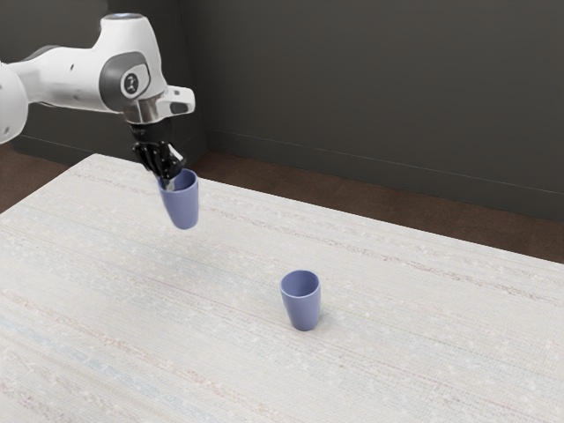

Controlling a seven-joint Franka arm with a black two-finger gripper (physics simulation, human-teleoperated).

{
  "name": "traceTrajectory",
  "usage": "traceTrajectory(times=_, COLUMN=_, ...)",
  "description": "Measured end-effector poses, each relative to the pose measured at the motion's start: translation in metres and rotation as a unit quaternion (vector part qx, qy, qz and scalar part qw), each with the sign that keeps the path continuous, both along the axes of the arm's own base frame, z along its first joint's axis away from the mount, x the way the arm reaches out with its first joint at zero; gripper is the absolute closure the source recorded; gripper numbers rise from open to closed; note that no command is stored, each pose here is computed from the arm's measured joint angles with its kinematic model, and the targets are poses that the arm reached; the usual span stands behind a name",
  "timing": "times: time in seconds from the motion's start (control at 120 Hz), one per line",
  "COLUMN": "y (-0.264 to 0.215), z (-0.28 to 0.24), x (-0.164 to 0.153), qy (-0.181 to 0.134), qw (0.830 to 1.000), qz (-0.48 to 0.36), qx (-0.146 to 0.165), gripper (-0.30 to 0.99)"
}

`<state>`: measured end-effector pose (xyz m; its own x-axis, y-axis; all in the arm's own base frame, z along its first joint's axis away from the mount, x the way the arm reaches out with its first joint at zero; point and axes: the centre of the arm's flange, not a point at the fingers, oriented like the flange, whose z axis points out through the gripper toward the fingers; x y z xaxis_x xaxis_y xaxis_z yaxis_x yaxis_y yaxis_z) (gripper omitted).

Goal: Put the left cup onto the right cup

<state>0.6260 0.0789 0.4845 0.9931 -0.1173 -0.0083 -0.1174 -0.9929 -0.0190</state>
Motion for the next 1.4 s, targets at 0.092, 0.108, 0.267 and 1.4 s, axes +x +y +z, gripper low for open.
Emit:
traceTrajectory(times=0.092, y=-0.016, z=0.001, x=0.0, qy=0.0, qw=1.0, qz=-0.012, qx=0.0, gripper=0.76)
traceTrajectory(times=0.108, y=-0.018, z=0.001, x=0.0, qy=0.001, qw=1.0, qz=-0.014, qx=0.0, gripper=0.76)
traceTrajectory(times=0.267, y=-0.042, z=0.001, x=0.0, qy=0.003, qw=0.999, qz=-0.034, qx=-0.001, gripper=0.76)
traceTrajectory(times=1.4, y=-0.171, z=-0.009, x=-0.013, qy=0.012, qw=0.991, qz=-0.135, qx=-0.007, gripper=0.76)
